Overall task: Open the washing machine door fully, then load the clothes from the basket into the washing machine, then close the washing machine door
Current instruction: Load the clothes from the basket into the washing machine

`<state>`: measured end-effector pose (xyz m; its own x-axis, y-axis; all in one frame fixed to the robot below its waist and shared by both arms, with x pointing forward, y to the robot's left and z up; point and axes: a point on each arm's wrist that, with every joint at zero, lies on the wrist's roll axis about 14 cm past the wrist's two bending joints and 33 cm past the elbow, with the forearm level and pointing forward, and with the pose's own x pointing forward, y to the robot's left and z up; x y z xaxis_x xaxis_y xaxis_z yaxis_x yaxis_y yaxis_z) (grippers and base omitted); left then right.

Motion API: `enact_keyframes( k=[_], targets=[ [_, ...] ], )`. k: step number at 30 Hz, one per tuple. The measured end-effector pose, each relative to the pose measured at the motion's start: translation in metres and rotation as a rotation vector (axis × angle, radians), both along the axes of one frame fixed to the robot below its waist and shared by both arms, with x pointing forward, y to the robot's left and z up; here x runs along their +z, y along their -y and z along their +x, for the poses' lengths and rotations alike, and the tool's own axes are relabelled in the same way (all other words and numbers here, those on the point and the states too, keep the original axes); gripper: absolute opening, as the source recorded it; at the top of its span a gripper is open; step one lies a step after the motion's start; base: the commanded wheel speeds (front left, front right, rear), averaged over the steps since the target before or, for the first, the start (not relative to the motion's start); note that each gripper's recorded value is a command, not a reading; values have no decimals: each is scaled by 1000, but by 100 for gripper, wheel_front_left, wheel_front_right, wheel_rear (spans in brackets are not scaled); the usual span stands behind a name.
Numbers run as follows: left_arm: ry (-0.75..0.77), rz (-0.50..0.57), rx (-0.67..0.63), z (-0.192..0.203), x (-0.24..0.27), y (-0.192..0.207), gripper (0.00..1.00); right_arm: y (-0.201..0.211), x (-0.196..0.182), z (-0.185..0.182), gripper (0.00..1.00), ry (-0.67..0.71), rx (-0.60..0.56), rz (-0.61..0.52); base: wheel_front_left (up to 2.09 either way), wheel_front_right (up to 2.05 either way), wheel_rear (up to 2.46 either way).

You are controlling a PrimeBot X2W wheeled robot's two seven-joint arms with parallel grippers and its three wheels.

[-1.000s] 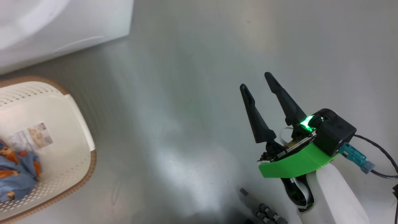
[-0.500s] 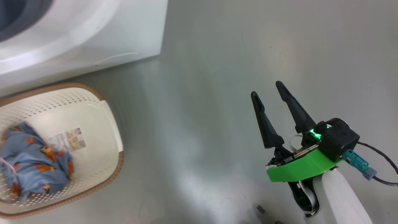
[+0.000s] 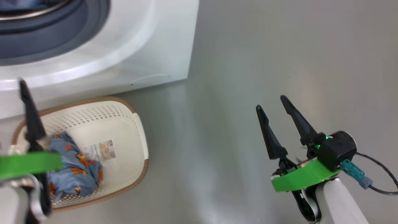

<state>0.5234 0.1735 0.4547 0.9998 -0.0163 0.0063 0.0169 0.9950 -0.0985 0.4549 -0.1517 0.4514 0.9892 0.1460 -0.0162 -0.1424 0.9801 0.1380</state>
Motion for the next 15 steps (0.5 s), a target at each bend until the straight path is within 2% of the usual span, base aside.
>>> enact_keyframes(
  k=[8,15],
  targets=[
    [-57,-8,36,-61,3,-3,100,-4,15,-15,100,26,10,-18,0,0,0],
    [-61,-8,44,-100,16,-4,100,-5,29,-34,100,50,8,-32,0,0,0]
  ],
)
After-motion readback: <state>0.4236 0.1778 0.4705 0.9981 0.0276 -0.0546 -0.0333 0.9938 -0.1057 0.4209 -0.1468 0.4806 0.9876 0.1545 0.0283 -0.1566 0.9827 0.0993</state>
